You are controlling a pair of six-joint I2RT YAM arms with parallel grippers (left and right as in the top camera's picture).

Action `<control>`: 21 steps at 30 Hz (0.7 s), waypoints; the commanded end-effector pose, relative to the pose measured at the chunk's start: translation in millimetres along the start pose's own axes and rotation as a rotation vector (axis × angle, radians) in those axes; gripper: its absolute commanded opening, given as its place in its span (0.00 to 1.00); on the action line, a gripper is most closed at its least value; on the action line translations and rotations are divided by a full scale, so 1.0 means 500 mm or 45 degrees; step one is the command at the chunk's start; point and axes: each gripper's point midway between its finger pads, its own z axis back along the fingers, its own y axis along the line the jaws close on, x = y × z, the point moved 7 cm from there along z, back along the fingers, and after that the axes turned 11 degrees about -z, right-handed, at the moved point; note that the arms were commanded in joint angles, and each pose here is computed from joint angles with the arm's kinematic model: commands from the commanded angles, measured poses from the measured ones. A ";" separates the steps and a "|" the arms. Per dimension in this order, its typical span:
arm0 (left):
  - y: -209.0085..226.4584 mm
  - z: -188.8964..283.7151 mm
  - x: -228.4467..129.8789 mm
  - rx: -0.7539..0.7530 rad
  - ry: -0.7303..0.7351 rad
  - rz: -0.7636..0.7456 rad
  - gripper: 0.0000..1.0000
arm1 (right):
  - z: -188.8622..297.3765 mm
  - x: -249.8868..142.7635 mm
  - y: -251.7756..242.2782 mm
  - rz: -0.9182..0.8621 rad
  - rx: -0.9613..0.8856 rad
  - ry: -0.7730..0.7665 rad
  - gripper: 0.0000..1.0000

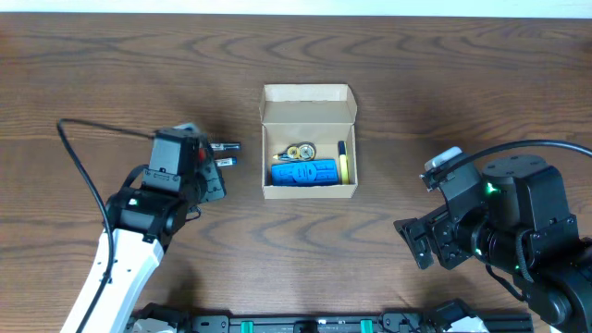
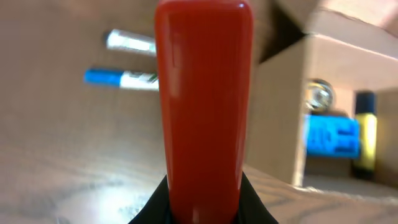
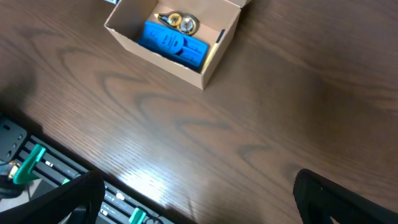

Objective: Pack container
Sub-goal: 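Carry the red stapler into the box and release it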

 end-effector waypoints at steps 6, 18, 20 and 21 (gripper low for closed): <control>-0.083 0.034 0.101 -0.141 -0.006 -0.658 0.05 | 0.003 0.000 -0.003 -0.025 -0.009 -0.008 0.99; -0.214 -0.046 0.134 -0.272 -0.025 -1.873 0.06 | 0.003 0.000 -0.003 -0.025 -0.009 -0.008 0.99; -0.229 -0.062 0.134 -0.282 -0.050 -1.993 0.06 | 0.002 0.000 -0.003 -0.025 -0.009 -0.007 0.99; -0.236 -0.071 0.132 -0.290 -0.056 -2.060 0.06 | 0.003 0.000 -0.003 -0.025 -0.009 -0.008 0.99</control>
